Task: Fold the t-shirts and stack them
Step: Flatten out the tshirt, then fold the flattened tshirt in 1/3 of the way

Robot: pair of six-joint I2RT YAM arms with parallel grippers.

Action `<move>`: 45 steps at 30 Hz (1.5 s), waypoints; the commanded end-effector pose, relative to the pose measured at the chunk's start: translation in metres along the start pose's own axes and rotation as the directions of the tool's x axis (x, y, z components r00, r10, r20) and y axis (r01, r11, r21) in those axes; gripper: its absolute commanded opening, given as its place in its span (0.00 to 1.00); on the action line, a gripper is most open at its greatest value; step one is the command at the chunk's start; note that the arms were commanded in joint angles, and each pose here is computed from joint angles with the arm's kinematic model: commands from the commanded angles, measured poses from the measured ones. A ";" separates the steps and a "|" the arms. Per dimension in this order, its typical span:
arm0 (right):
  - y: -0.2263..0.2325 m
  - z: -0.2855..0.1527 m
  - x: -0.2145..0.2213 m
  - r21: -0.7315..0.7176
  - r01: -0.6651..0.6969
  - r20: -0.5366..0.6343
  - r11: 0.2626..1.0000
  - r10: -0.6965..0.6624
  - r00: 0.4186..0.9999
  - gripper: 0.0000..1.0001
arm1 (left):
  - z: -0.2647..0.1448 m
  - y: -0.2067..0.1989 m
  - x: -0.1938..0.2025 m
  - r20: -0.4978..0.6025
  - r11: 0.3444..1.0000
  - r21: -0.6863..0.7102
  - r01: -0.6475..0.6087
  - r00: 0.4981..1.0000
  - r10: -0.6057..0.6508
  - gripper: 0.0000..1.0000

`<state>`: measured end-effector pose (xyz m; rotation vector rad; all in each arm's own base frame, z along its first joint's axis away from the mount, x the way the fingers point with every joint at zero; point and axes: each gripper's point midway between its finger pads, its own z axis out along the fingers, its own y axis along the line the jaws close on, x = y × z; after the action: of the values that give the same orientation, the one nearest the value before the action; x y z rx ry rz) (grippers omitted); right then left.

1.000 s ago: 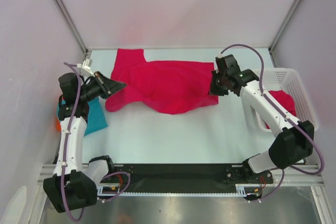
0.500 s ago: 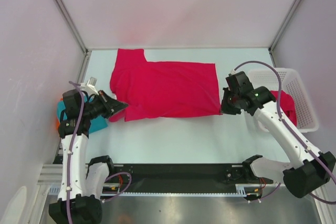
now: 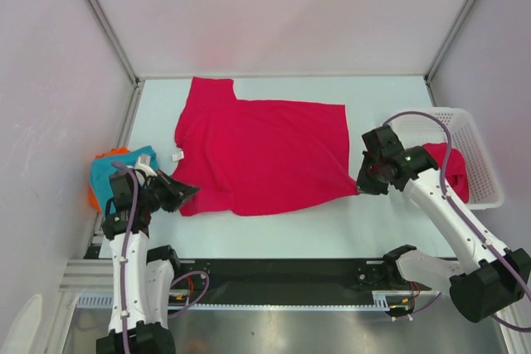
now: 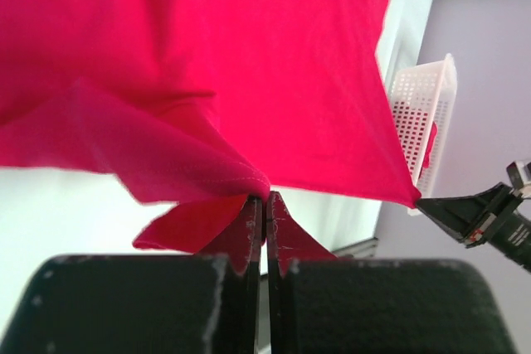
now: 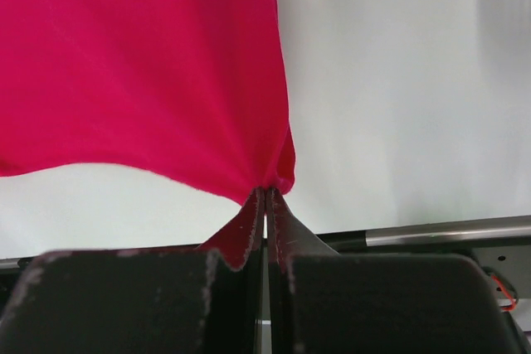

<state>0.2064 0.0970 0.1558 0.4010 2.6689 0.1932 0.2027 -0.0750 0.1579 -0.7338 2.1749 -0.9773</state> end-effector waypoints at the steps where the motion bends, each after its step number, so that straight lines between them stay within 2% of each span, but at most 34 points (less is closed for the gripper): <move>1: 0.002 -0.002 -0.001 -0.057 -0.070 0.008 0.996 0.070 0.997 0.00 | 0.005 -0.002 0.002 0.005 0.996 0.051 0.073 0.997 -0.074 0.00; 9: -0.016 0.001 -0.033 -0.094 -0.169 0.081 0.981 0.177 0.981 0.00 | 0.011 -0.009 -0.023 0.042 0.997 0.057 0.054 0.997 -0.057 0.00; 14: -0.032 0.009 -0.065 -0.074 -0.233 0.150 0.970 0.242 0.959 0.00 | 0.015 -0.013 -0.059 0.080 0.999 0.042 0.012 0.997 -0.015 0.00; 19: -0.048 0.029 -0.074 -0.054 -0.304 0.149 0.951 0.308 0.940 0.00 | 0.011 -0.001 -0.097 0.131 0.998 0.035 0.049 0.990 -0.054 0.00; 21: -0.057 0.032 -0.075 -0.040 -0.336 0.157 0.941 0.338 0.928 0.00 | 0.012 0.005 -0.101 0.120 0.997 0.044 0.063 0.990 -0.068 0.00; 30: -0.056 0.039 -0.076 -0.059 -0.320 0.155 0.946 0.325 0.933 0.00 | 0.015 0.018 -0.108 0.127 0.995 0.045 0.094 0.987 -0.099 0.00; 39: -0.037 0.071 -0.130 -0.053 -0.269 0.157 0.962 0.274 0.949 0.00 | 0.030 0.018 -0.136 0.118 0.989 0.079 0.125 0.984 -0.134 0.00; 45: -0.021 0.097 -0.149 -0.052 -0.267 0.131 0.962 0.272 0.953 0.00 | 0.045 0.024 -0.154 0.081 0.984 0.077 0.160 0.983 -0.166 0.00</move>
<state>0.3402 0.0327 0.1105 0.7974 2.5326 0.2778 0.3049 0.0126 0.1414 -1.0097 2.0801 -1.0901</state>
